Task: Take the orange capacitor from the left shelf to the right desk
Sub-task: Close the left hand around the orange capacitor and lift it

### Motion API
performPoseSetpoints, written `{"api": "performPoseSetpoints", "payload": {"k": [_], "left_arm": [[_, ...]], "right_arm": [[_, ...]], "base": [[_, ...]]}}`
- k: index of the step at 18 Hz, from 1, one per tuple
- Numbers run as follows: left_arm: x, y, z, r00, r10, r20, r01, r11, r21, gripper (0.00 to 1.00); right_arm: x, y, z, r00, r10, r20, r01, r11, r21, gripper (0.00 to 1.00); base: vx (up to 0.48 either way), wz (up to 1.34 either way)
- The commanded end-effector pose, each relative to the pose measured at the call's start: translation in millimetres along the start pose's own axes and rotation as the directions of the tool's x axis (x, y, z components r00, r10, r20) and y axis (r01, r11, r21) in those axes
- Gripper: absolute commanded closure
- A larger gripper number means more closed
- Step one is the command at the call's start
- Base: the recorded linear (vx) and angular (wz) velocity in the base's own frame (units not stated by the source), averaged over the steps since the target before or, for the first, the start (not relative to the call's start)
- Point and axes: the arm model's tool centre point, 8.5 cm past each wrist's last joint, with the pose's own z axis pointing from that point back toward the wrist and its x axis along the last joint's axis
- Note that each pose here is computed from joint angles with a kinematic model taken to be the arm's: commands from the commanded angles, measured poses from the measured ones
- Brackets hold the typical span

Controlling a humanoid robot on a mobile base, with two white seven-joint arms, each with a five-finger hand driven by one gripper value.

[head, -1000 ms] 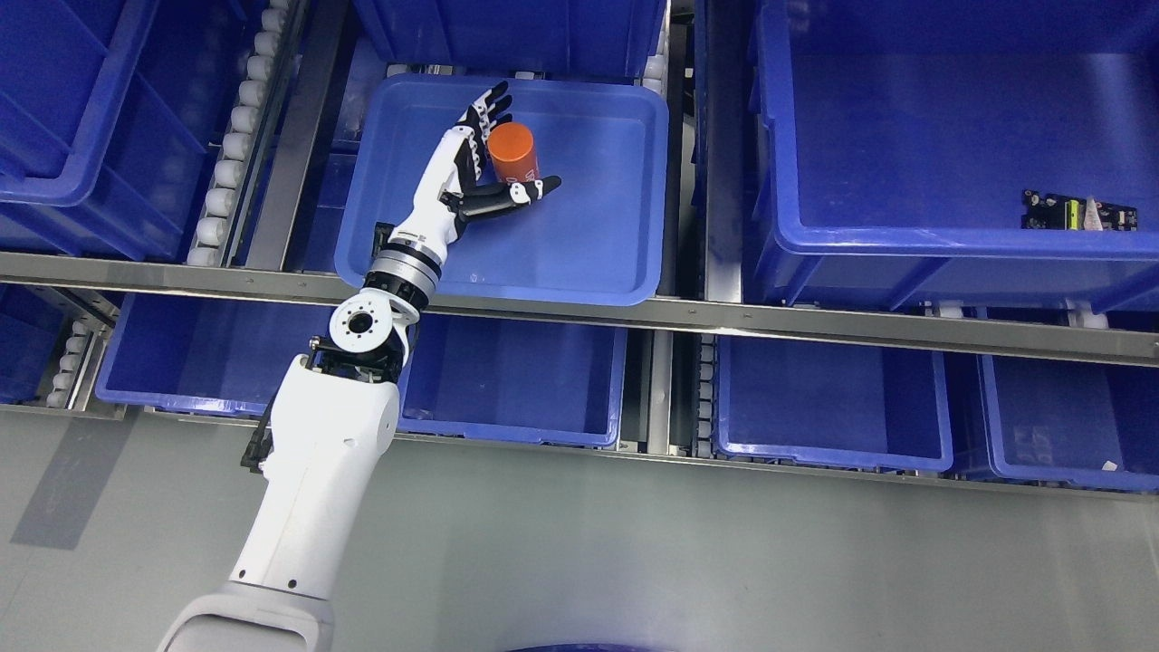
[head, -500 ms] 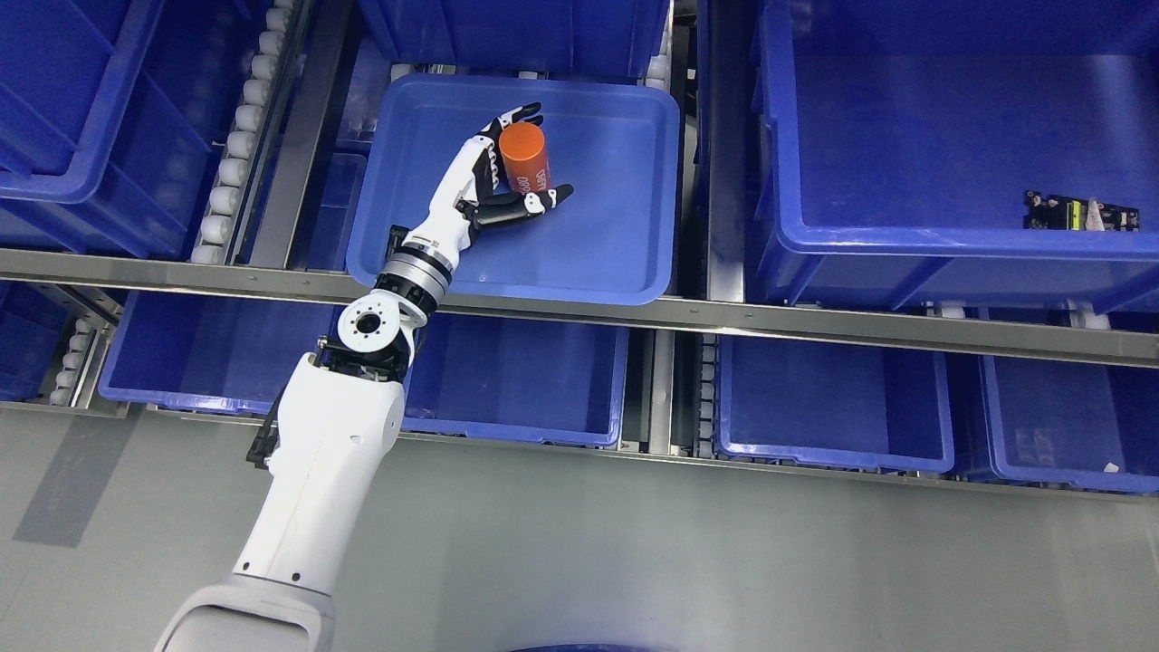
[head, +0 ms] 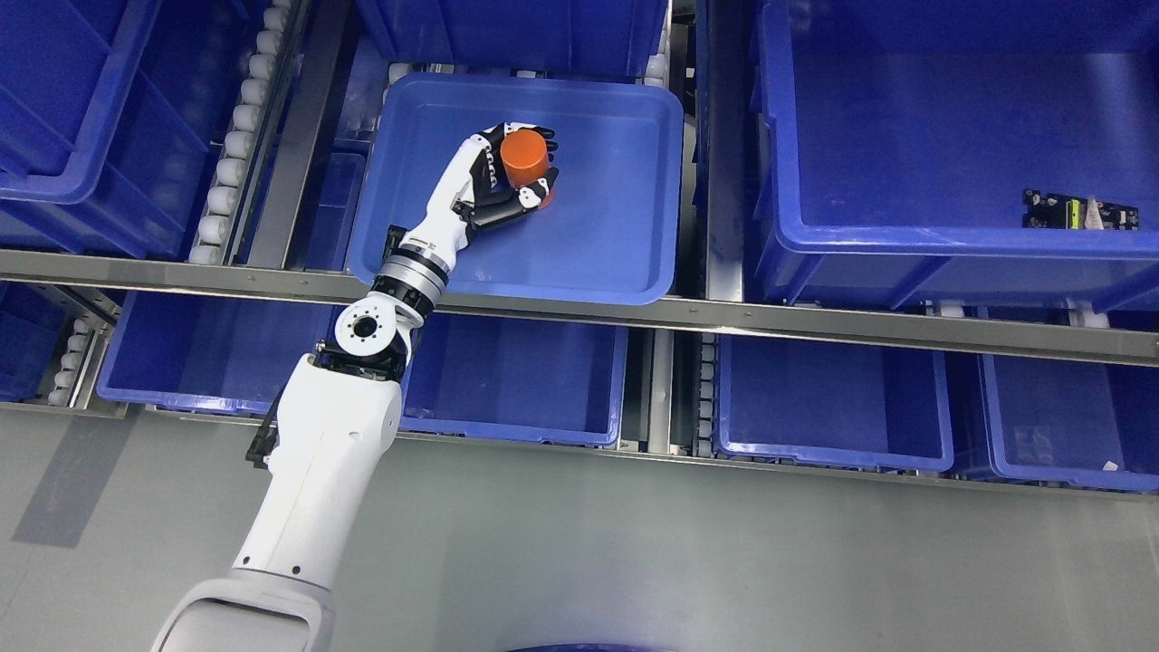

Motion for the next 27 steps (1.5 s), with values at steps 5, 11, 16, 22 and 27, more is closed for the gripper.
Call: {"api": "performPoseSetpoints", "payload": {"k": [5,11,16,22,27], "left_arm": [[20,18,5,0.988,-0.029,0.149,0.027,1.0,0.01,1.0],[80,15,3,0.938,0.035,0.345,-0.036,0.999,-0.005,1.0],[100,3,47,0.881,0.106,0.46,-0.111,0.994,-0.016,0.99],[96,-1,77,0.836,0.076,0.543,-0.1,0.995,0.016,0.99],[105,-2,84,0.803,0.058,0.593,-0.087,0.996,0.021,0.99]], "right_arm": [[-8.9,-11,-1,1.0,-0.004,-0.006,0.003,1.0,-0.017,0.0],[-8.9,-11,-1,1.0,-0.004,-0.006,0.003,1.0,-0.017,0.0],[-8.9,-11,-1,1.0,-0.004,-0.006,0.003,1.0,-0.017,0.0],[-8.9,-11,-1,1.0,-0.004,-0.006,0.003,1.0,-0.017,0.0],[-8.9,-11,-1,1.0,-0.004,-0.006,0.003,1.0,-0.017,0.0]], "base": [[0.0,0.0],[0.0,0.0],[0.0,0.0],[0.0,0.0],[0.0,0.0]]}}
